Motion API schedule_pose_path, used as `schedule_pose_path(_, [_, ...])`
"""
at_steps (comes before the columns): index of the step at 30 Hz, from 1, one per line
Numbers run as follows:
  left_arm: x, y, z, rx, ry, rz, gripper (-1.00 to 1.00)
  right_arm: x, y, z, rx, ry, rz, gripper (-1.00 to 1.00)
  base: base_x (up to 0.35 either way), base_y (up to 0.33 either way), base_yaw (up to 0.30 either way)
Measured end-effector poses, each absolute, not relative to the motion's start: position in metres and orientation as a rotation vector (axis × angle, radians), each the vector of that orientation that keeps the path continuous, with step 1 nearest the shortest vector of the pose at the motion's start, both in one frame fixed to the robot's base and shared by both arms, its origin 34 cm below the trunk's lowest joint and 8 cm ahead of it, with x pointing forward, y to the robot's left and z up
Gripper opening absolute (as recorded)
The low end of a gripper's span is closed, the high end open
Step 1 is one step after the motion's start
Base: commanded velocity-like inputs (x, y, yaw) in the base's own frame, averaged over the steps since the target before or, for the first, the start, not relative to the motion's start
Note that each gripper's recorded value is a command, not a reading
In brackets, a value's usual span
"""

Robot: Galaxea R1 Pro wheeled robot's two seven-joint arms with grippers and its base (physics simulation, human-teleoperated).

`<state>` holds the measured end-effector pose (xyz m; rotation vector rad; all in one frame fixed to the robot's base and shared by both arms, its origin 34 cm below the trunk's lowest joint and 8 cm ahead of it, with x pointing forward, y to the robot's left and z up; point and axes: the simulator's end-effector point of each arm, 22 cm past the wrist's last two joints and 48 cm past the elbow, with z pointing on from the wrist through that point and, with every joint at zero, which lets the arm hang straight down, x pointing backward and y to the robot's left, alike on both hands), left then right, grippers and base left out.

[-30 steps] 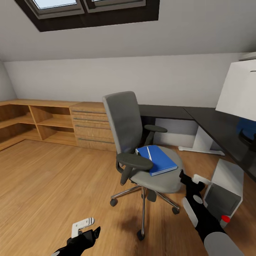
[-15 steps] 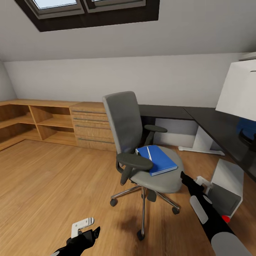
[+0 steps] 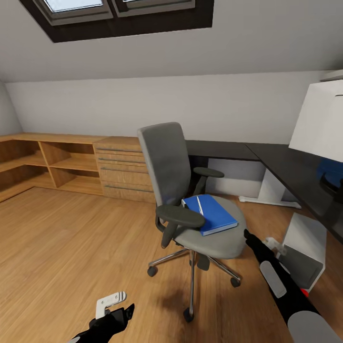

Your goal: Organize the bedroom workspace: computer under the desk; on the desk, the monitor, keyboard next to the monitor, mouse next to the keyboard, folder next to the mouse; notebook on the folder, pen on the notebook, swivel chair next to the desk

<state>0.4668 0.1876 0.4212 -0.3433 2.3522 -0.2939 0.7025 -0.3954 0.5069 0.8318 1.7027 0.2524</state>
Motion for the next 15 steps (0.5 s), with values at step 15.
schedule_pose_path(15, [0.467,0.187,0.421,-0.342,2.352,-0.296,1.0,0.701,-0.396,0.503,0.958,1.733,0.559,1.0,0.063,0.0,0.0])
